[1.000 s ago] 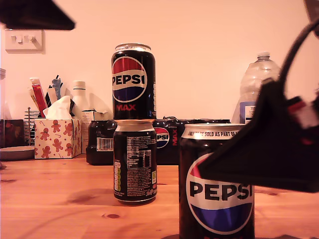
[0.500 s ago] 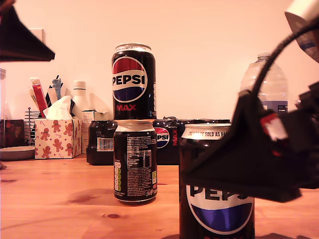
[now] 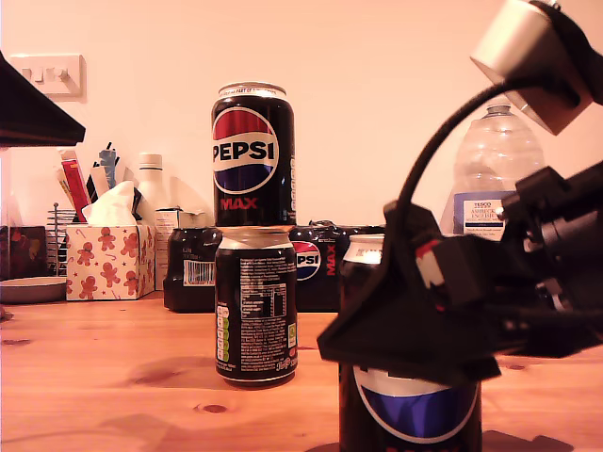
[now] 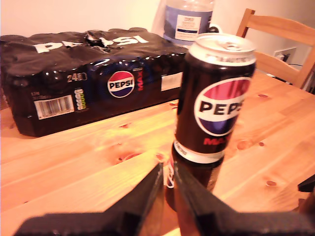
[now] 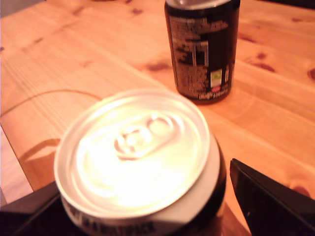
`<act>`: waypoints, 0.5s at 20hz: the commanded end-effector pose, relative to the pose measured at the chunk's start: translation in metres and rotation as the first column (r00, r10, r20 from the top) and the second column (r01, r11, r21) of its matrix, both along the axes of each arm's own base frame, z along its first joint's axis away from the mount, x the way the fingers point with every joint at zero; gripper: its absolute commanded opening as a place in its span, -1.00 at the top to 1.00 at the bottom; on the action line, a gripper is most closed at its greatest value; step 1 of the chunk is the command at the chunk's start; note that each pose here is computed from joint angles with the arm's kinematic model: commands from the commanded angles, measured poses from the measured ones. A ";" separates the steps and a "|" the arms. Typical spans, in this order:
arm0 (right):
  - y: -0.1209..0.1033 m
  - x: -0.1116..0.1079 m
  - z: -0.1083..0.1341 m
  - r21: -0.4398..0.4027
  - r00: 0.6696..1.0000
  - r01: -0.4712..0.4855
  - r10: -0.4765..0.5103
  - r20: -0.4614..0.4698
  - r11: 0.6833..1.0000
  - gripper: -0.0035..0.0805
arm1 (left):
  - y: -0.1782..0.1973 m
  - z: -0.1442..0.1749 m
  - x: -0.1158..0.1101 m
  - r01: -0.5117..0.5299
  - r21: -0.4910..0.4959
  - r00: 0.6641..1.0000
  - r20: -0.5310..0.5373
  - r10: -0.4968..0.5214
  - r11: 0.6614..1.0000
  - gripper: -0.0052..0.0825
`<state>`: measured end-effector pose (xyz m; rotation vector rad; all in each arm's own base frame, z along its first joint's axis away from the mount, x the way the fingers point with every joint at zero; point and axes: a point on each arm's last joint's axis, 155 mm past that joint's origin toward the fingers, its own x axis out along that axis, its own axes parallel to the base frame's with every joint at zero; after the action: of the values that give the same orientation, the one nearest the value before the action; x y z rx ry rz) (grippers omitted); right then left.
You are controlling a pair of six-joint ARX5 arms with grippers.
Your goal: Stack up the Pepsi cans on top of each other
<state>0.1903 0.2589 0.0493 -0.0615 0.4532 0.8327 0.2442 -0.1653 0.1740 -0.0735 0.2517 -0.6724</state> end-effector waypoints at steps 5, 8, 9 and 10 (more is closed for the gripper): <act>0.002 0.001 0.001 0.006 1.000 0.009 -0.009 -0.009 1.000 -0.69 | 0.000 -0.008 -0.002 0.005 0.007 1.000 -0.010 -0.005 1.000 0.78; 0.003 0.001 0.002 0.010 1.000 0.005 -0.005 -0.008 1.000 -0.02 | 0.000 -0.008 -0.002 0.004 0.007 1.000 -0.010 -0.004 1.000 0.78; 0.004 0.000 0.002 0.013 1.000 -0.001 0.001 -0.009 1.000 0.05 | 0.000 -0.008 -0.002 0.004 0.008 1.000 -0.010 -0.004 1.000 0.78; 0.005 0.001 0.004 0.019 1.000 0.000 0.001 -0.005 1.000 0.06 | 0.000 -0.008 -0.002 0.004 0.008 1.000 -0.010 -0.004 1.000 0.78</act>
<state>0.1904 0.2595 0.0493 -0.0535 0.4595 0.8311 0.2441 -0.1652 0.1733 -0.0729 0.2543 -0.6722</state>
